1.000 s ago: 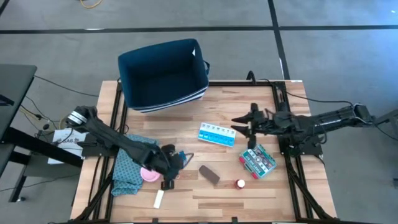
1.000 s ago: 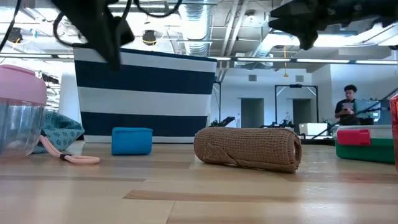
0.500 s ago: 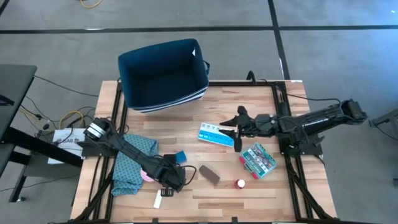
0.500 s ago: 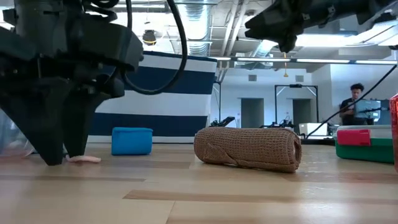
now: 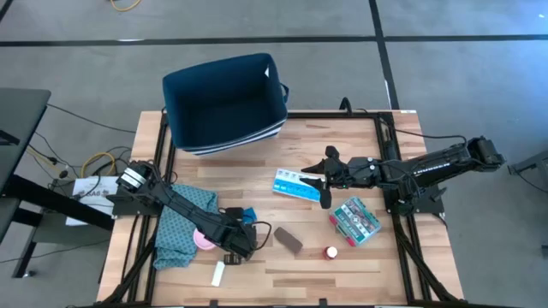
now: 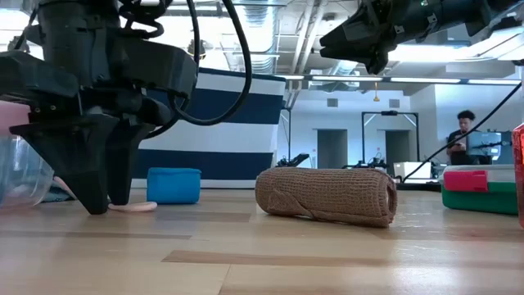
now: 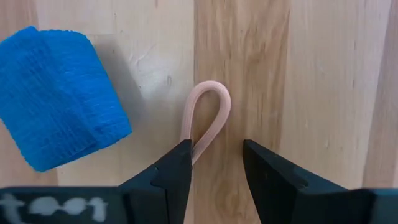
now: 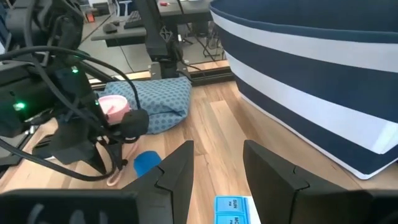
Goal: Pick & place medical supplies in basket/bin
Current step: Put the pink pill dispenser into the blue bin
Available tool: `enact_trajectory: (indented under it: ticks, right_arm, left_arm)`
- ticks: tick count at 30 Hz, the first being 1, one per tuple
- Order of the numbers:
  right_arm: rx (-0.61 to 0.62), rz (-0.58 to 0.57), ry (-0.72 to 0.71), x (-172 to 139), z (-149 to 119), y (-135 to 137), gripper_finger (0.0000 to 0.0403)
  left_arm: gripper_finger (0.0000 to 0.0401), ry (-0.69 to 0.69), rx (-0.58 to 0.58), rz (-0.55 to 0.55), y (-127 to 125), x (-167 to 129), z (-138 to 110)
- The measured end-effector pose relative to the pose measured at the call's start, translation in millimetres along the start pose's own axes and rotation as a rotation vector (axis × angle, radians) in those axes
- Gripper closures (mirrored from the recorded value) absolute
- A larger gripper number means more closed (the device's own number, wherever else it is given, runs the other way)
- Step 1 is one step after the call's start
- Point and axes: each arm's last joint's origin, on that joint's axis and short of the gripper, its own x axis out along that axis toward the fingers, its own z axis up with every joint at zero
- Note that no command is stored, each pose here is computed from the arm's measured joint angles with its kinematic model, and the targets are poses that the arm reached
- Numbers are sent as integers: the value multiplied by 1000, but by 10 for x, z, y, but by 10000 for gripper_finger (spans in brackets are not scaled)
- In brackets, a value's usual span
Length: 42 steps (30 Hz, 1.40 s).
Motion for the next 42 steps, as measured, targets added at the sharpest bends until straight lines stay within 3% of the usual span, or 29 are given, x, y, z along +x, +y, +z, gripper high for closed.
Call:
enact_trajectory:
  ticks: [7,16,23,25,32,36,42]
  right_arm:
    - [-2,7,3,-3,-3,10,272]
    - [-2,6,7,-3,-7,10,272]
    - [-3,6,8,-3,-9,10,272]
    - [-3,6,8,-3,-8,10,272]
    - [-9,6,8,-3,-9,10,272]
    - [-10,6,8,-3,-9,10,272]
    - [-9,5,8,-3,-9,10,272]
  left_arm:
    - [276,33,9,-12,90,105,33]
    - [392,6,-14,-3,221,142,114]
    - [400,-44,-80,30,229,103,174]
    - [401,-89,-68,89,180,45,219]
    - [401,-211,-35,356,143,-570,494]
    - [401,-300,-31,463,116,-1079,668]
    - [401,-458,-63,720,302,-1861,835]
